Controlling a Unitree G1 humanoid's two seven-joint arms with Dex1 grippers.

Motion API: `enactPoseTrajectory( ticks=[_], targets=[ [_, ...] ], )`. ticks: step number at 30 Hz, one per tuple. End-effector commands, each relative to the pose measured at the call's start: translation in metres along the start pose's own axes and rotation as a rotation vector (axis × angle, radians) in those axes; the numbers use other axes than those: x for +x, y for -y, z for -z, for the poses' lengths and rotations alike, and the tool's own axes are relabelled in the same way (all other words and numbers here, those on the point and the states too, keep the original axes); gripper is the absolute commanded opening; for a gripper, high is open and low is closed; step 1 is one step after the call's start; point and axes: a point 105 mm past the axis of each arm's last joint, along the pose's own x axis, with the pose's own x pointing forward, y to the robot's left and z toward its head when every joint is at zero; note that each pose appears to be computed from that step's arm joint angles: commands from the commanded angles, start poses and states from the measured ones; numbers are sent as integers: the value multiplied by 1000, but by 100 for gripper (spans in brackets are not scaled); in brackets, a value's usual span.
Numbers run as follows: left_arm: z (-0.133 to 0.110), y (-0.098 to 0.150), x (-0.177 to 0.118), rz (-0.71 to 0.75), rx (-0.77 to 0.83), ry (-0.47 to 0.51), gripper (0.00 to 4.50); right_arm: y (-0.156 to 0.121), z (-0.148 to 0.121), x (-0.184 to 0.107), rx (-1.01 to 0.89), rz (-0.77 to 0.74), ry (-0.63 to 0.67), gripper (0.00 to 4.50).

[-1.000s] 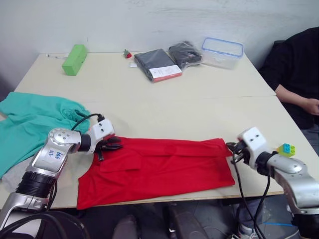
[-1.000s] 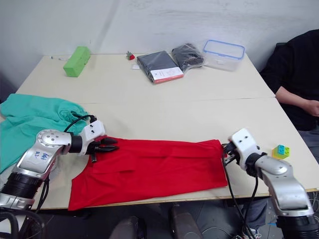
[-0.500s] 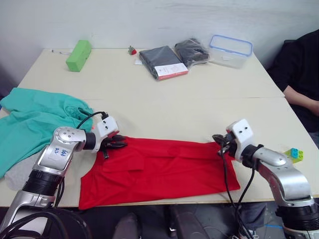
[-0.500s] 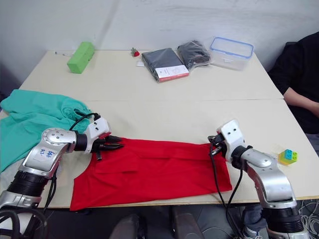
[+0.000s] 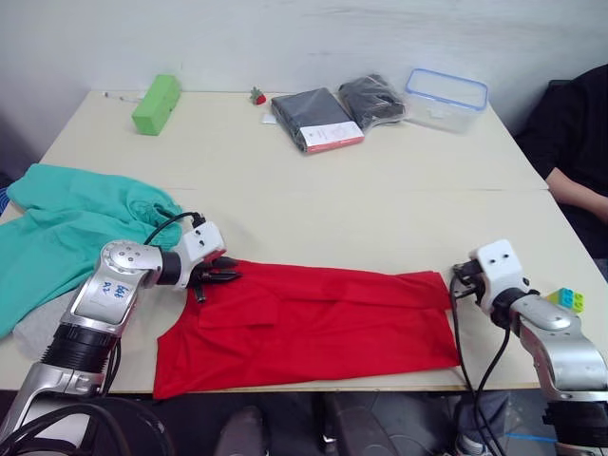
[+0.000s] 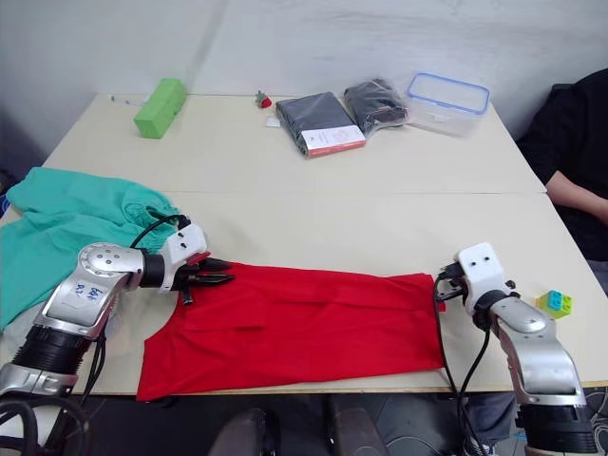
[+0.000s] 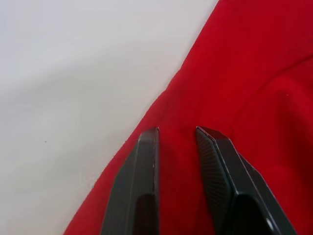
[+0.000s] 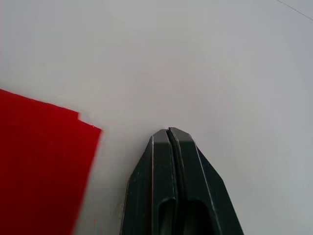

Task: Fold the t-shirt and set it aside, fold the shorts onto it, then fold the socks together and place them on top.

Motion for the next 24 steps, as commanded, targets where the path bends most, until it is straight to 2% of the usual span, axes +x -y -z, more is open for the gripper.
enactPoseTrajectory(
  ticks=[1, 6, 12, 17, 24],
  targets=[
    [7, -1, -1, -7, -8, -31, 121, -18, -28, -12, 13, -109, 122, 0],
    [6, -1, -1, -7, -4, -28, 121, -49, -23, -16, 17, -225, 112, 0],
    [5, -2, -1, -8, 1, -29, 121, -59, 1, -7, -15, -219, 3, 0],
    [4, -2, -1, -9, 2, -26, 121, -49, 19, 3, 25, -139, -78, 0],
    [8, -2, -5, -21, -7, -35, 121, -16, 40, -9, 64, -12, -162, 0]
  ],
)
